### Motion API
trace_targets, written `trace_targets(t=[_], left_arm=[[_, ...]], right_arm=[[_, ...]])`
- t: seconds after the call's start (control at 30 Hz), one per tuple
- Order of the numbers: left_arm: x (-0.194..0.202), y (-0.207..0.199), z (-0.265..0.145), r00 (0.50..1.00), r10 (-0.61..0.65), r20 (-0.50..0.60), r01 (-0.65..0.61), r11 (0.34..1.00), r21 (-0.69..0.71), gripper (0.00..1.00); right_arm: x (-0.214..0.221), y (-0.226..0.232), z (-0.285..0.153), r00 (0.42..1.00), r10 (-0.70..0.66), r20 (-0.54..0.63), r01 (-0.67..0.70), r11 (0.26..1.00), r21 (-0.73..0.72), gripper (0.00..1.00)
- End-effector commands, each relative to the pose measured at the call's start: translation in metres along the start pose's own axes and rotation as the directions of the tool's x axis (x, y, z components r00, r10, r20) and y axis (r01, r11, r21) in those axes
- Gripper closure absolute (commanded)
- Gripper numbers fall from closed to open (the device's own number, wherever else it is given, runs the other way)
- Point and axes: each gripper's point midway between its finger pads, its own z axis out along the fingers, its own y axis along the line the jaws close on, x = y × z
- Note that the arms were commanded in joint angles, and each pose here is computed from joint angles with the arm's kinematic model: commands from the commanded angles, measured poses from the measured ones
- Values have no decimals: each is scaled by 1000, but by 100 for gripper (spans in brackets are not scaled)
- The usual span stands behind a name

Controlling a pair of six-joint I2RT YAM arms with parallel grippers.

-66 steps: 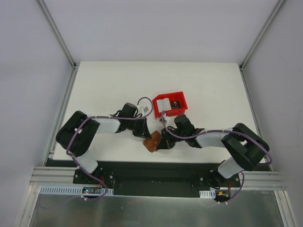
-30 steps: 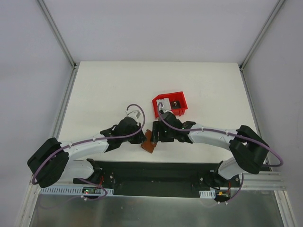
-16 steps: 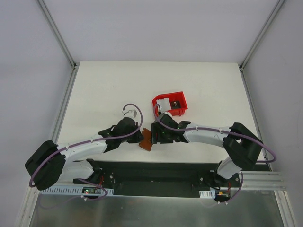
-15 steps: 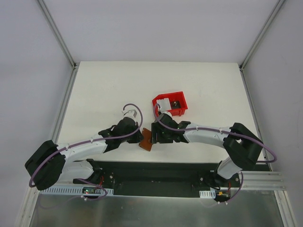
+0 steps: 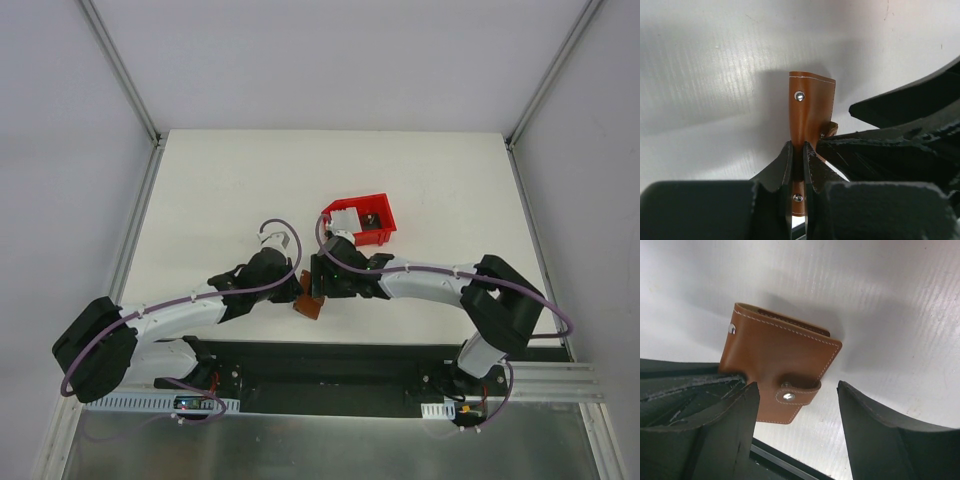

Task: Put the credit cards into the card holder
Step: Open the card holder at the center of the board.

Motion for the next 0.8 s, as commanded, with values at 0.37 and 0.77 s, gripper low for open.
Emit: trace_targets(t=[0.37, 0.77], left_arm=[[-17, -16, -6, 999, 11, 52, -12, 1000, 29, 100], [-15, -14, -6, 999, 16, 47, -17, 1000, 23, 100]], right_arm=[[8, 2, -3, 999, -19, -42, 19, 1000, 15, 56], [10, -12, -14, 999, -31, -34, 32, 998, 52, 66]])
